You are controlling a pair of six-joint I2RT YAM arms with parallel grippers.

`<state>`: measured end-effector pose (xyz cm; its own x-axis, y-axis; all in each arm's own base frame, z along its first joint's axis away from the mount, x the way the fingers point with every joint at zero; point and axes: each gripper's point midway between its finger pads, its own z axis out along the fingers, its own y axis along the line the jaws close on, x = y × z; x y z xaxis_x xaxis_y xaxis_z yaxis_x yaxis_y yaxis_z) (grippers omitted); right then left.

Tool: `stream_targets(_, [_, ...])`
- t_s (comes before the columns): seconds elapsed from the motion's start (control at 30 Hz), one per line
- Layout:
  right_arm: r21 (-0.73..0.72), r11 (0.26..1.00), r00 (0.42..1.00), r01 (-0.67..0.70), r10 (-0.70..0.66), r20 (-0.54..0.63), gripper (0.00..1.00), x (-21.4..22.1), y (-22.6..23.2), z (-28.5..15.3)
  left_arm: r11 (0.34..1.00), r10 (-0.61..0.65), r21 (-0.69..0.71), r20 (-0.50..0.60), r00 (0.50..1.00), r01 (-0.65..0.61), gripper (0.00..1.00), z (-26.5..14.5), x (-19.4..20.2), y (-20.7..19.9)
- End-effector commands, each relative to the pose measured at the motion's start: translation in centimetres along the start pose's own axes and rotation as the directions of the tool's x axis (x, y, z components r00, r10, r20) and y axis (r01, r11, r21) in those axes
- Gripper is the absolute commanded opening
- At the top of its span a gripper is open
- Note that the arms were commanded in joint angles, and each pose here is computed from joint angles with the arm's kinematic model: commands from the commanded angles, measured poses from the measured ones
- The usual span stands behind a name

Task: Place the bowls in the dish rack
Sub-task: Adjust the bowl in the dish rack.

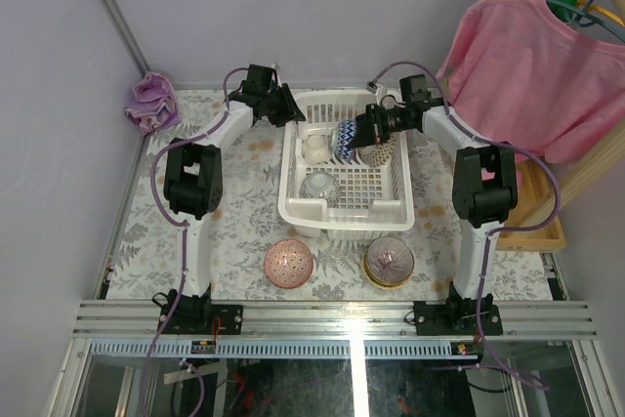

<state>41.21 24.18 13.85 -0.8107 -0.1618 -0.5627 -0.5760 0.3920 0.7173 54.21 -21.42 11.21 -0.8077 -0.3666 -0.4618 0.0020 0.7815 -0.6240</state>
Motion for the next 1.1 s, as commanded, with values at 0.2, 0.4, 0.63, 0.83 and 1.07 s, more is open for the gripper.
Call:
stream_targets(0.2, [0.336, 0.925, 0.97, -0.177, 0.221, -0.097, 0.0, 5.5, -8.1, -0.9, 0.998, 0.039, 0.047, 0.052, 0.998, -0.042, 0.28, 0.1, -1.0, -2.2])
stream_targets(0.4, [0.391, 0.899, 0.966, -0.198, 0.247, -0.078, 0.0, 6.3, -9.0, -1.3, 0.998, 0.044, 0.037, 0.053, 0.998, -0.046, 0.28, 0.1, -1.0, -2.1])
stream_targets(0.63, [0.477, 0.844, 0.95, -0.247, 0.307, -0.051, 0.0, 7.7, -9.8, -2.2, 0.998, 0.047, 0.036, 0.054, 0.997, -0.048, 0.28, 0.0, -1.0, -2.2])
stream_targets(0.83, [0.544, 0.794, 0.939, -0.271, 0.343, -0.033, 0.02, 8.7, -10.6, -3.0, 0.998, 0.046, 0.036, 0.058, 0.997, -0.048, 0.28, -0.2, -1.1, -2.3])
stream_targets(1.07, [0.57, 0.767, 0.928, -0.294, 0.372, -0.023, 0.03, 9.9, -11.1, -3.0, 0.998, 0.048, 0.035, 0.057, 0.997, -0.05, 0.28, -0.1, -1.1, -2.3])
